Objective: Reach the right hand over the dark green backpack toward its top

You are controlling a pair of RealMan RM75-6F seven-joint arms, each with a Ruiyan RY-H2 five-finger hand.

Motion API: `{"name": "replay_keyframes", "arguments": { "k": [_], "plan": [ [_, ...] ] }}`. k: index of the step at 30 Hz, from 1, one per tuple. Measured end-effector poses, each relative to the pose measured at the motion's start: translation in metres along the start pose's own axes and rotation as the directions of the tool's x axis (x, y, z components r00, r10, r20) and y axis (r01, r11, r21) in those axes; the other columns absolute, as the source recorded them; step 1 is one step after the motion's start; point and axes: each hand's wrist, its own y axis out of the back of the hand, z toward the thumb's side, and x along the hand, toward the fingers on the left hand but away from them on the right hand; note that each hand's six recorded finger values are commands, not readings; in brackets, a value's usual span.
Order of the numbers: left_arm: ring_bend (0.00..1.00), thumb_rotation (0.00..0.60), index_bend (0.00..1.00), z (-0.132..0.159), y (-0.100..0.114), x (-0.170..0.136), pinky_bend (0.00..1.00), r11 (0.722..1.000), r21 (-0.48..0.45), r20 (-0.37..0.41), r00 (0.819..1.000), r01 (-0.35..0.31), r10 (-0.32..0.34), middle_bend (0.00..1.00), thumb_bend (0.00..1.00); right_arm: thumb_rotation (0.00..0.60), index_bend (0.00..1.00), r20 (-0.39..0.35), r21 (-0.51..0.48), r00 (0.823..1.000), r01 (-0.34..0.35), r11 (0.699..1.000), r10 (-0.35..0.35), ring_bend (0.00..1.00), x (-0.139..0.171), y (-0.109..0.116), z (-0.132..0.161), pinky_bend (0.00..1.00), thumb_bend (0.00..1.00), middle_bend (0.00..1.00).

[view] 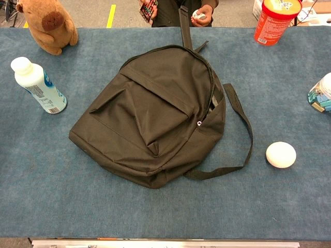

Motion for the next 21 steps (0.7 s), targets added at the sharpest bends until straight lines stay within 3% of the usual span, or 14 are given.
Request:
{"name": "replay_keyframes", "arguments": {
  "k": [14, 16, 21],
  "plan": [
    [0.21, 0.6, 0.24, 0.0, 0.006, -0.008, 0.14, 1.0, -0.012, -0.006, 1.0, -0.025, 0.025, 0.24, 0.33, 0.6, 0.16, -0.086, -0.003, 0.996, -0.008, 1.0, 0.008, 0.29, -0.007, 0.002, 0.015, 0.38, 0.41, 0.39],
    [0.21, 0.6, 0.24, 0.0, 0.007, -0.008, 0.14, 0.999, -0.013, -0.007, 1.0, -0.029, 0.029, 0.24, 0.33, 0.6, 0.16, -0.117, 0.001, 0.993, -0.022, 1.0, 0.022, 0.3, -0.012, 0.002, 0.022, 0.38, 0.46, 0.39],
    [0.21, 0.6, 0.24, 0.002, 0.006, -0.007, 0.14, 0.999, -0.018, -0.004, 0.999, -0.033, 0.033, 0.24, 0.33, 0.6, 0.16, -0.228, -0.047, 0.971, -0.081, 0.996, 0.068, 0.29, -0.027, -0.001, 0.053, 0.38, 0.72, 0.38]
  ]
}}
